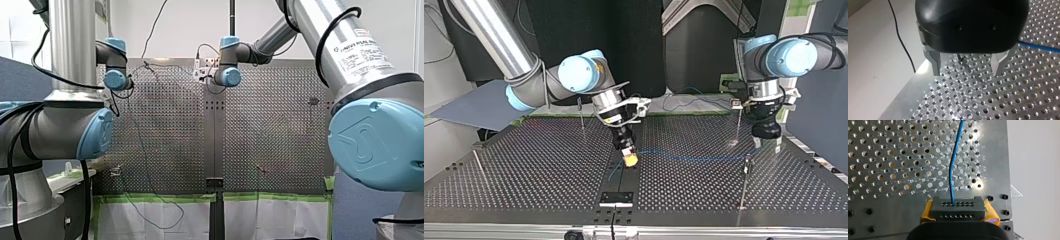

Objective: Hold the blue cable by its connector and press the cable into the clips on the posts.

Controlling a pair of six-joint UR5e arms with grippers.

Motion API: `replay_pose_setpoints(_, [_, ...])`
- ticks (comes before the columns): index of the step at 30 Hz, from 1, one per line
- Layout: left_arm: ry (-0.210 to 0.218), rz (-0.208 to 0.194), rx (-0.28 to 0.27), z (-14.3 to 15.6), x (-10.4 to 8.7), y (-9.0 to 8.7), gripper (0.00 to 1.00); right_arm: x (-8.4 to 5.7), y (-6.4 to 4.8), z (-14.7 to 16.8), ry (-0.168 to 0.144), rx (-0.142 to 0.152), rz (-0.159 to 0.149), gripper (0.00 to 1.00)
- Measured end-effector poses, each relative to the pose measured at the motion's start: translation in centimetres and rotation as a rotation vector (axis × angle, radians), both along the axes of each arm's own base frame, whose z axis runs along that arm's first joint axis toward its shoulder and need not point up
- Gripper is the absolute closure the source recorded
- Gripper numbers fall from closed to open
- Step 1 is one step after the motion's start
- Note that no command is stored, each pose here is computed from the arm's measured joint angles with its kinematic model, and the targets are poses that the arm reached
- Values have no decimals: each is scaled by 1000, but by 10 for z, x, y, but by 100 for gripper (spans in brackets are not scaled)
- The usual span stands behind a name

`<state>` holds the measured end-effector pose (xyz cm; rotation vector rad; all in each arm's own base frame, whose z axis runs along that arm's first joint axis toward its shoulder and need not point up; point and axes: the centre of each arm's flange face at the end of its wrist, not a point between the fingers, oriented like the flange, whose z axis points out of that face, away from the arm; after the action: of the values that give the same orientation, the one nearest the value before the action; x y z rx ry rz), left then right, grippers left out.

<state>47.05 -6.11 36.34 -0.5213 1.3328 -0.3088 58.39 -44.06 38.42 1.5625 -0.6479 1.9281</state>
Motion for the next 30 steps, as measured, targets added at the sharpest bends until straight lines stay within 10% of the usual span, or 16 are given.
replay_pose_setpoints(30, [-47, -69, 208, 119, -80, -40, 0, 3, 5, -2, 8, 9, 6, 100])
